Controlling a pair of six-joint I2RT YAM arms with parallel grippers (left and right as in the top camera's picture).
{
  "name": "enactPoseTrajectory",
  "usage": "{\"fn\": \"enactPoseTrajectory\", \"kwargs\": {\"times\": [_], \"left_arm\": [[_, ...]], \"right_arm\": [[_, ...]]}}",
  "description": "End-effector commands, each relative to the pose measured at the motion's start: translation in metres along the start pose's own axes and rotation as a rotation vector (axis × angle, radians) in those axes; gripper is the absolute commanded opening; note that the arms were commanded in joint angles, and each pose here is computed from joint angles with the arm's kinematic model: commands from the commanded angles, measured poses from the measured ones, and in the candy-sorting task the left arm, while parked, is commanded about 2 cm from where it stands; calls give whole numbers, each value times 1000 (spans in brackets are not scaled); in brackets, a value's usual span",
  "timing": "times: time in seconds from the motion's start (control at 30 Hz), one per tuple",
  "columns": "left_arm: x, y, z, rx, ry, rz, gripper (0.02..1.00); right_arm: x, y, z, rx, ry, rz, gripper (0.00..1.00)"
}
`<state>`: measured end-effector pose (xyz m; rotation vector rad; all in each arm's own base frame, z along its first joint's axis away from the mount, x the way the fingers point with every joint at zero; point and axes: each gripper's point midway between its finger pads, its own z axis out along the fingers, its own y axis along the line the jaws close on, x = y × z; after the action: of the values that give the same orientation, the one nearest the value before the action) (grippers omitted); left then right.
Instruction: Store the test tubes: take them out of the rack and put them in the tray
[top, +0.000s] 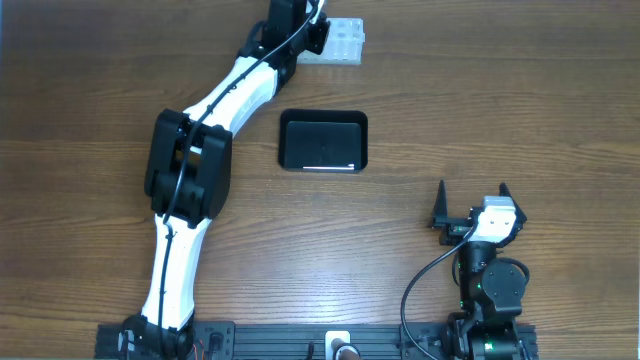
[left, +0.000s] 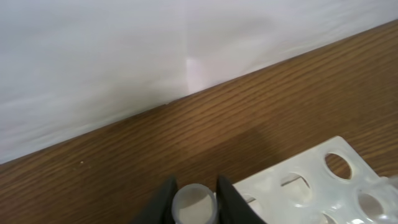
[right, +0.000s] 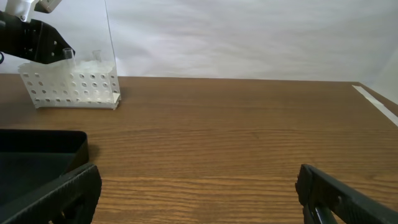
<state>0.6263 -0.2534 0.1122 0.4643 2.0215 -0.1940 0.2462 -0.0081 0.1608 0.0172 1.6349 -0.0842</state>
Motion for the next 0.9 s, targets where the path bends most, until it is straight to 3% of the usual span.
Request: {"fn": "enactPoseTrajectory", "kwargs": {"times": [0.03,0.17,0.47,0.9], "left_arm": [[1,-2,4,12,-5,4,165],[1,-2,4,13,-5,3,115],[-22,-2,-4,21,-69,4,104],[-153,14,-116,-4,-283,0,97]], "right_arm": [[2,-1,0,4,2,-4,993],[2,-1,0,4,2,-4,991],[2,-1,0,4,2,-4,991],[2,-1,0,4,2,-4,991]]}}
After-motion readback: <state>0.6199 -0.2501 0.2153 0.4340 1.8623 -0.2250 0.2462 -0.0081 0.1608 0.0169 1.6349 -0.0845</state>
